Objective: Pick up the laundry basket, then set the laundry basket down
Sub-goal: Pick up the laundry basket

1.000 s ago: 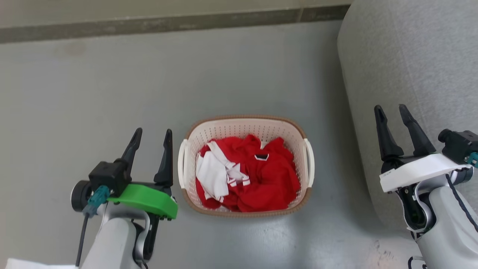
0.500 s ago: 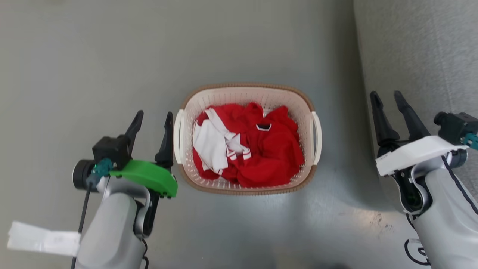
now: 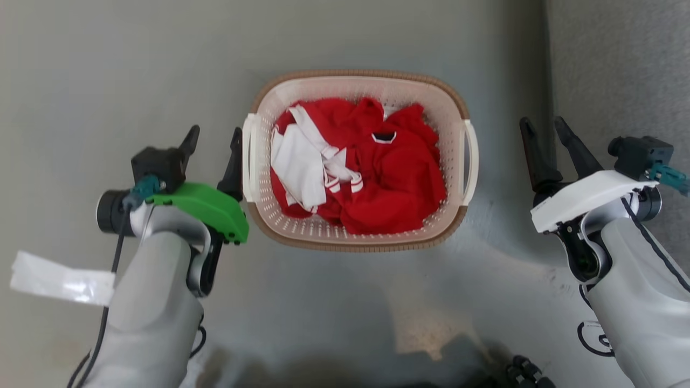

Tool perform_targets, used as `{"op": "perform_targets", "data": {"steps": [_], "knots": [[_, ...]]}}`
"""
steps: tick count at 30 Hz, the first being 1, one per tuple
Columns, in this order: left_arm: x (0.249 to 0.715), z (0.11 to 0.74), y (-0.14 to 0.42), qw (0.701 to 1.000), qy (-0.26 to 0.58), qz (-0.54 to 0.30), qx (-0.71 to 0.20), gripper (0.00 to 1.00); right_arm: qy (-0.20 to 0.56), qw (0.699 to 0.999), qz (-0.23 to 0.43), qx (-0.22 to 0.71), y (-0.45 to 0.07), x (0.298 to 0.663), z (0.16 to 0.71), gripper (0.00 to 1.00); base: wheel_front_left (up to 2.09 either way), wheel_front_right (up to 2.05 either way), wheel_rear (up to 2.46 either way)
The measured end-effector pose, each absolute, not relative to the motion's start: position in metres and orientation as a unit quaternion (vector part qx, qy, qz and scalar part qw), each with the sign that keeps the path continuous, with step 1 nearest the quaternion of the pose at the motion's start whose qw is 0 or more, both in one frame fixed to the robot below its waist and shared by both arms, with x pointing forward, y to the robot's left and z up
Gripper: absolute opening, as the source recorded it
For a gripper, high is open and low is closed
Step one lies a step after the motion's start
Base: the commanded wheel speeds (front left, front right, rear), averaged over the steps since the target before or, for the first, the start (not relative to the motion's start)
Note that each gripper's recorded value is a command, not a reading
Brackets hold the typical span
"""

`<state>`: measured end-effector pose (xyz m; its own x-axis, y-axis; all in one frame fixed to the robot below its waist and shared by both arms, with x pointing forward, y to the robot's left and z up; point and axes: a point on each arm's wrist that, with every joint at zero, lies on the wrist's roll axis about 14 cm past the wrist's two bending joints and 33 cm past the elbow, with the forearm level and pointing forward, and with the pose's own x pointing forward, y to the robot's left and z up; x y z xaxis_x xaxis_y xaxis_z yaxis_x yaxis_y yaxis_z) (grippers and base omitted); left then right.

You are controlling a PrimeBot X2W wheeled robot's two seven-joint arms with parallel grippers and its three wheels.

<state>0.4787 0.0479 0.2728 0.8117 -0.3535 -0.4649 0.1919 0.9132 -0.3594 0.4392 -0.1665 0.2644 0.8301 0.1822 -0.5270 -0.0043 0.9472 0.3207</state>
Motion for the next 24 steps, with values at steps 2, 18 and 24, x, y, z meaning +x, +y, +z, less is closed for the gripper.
{"op": "perform_targets", "data": {"steps": [2, 18, 24], "knots": [[0.480, 0.263, 0.046, 0.936, 0.283, -0.150, -0.147, 1.00, 0.305, 0.938, 0.049, 0.156, -0.165, 0.435, 0.252, 1.00, 0.00, 0.00, 0.00], [0.483, 0.190, 0.036, 0.905, 0.366, -0.157, -0.147, 1.00, 0.409, 0.895, 0.075, 0.164, -0.135, 0.421, 0.179, 1.00, 0.00, 0.00, 0.00], [0.478, 0.165, 0.028, 0.890, 0.394, -0.168, -0.155, 1.00, 0.436, 0.883, 0.074, 0.159, -0.136, 0.418, 0.157, 1.00, 0.00, 0.00, 0.00]]}}
